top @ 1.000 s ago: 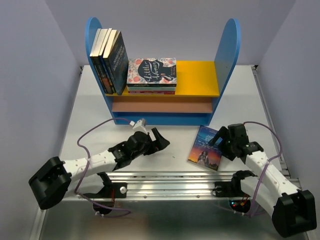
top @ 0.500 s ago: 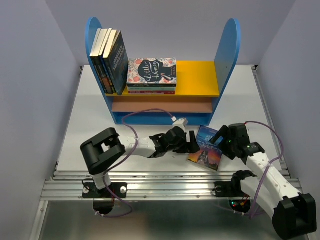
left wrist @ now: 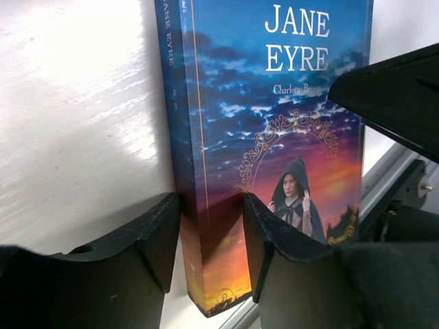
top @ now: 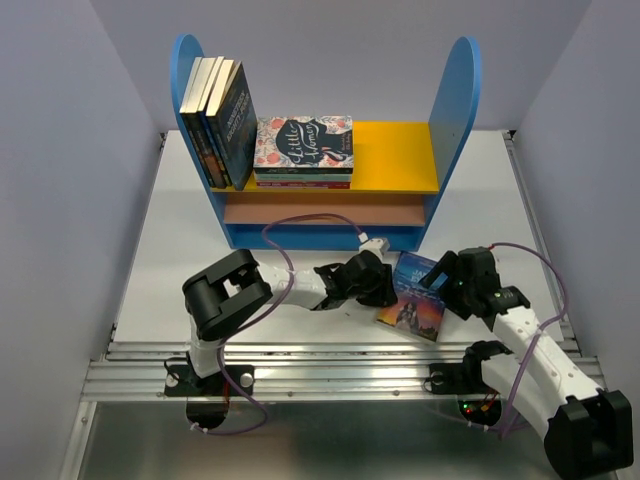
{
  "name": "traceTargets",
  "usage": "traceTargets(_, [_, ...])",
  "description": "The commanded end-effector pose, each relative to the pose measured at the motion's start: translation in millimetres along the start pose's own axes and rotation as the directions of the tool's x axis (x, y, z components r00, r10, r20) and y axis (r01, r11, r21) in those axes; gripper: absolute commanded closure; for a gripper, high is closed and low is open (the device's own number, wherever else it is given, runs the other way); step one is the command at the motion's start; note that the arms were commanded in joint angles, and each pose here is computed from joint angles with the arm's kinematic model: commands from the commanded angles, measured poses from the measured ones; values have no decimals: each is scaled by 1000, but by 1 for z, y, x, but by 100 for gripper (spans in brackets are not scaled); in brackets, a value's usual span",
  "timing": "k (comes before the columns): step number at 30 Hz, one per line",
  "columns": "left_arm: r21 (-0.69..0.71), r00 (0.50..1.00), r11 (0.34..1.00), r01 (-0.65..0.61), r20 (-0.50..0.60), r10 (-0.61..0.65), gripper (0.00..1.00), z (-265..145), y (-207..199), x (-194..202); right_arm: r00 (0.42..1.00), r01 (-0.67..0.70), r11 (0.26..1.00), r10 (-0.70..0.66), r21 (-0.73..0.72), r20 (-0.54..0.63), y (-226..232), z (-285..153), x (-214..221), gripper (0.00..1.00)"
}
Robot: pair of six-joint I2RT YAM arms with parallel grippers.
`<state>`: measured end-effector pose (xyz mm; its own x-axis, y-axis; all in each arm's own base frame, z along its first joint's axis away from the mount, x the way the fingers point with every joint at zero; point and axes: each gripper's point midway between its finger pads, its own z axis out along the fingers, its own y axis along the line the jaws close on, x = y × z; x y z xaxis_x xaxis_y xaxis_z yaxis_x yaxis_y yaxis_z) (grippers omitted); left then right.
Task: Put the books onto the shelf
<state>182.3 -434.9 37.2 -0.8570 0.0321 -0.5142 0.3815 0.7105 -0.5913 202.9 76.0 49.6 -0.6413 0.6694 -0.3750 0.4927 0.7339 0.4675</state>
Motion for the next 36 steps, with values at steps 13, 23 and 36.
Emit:
traceTargets(13, [4, 996, 998, -62, -62, 62, 72, 4, -4, 10, 999, 42, 927, -32, -371, 34, 72, -44, -9, 0])
traceTargets(23, [-10, 995, 998, -69, -72, 68, 75, 7, -4, 10, 996, 86, 886, -80, -455, 34, 85, -56, -5, 0])
traceTargets(36, [-9, 995, 998, -68, -73, 68, 79, 9, -6, 8, 980, 127, 905, -178, -406, -92, 57, -23, 30, 21])
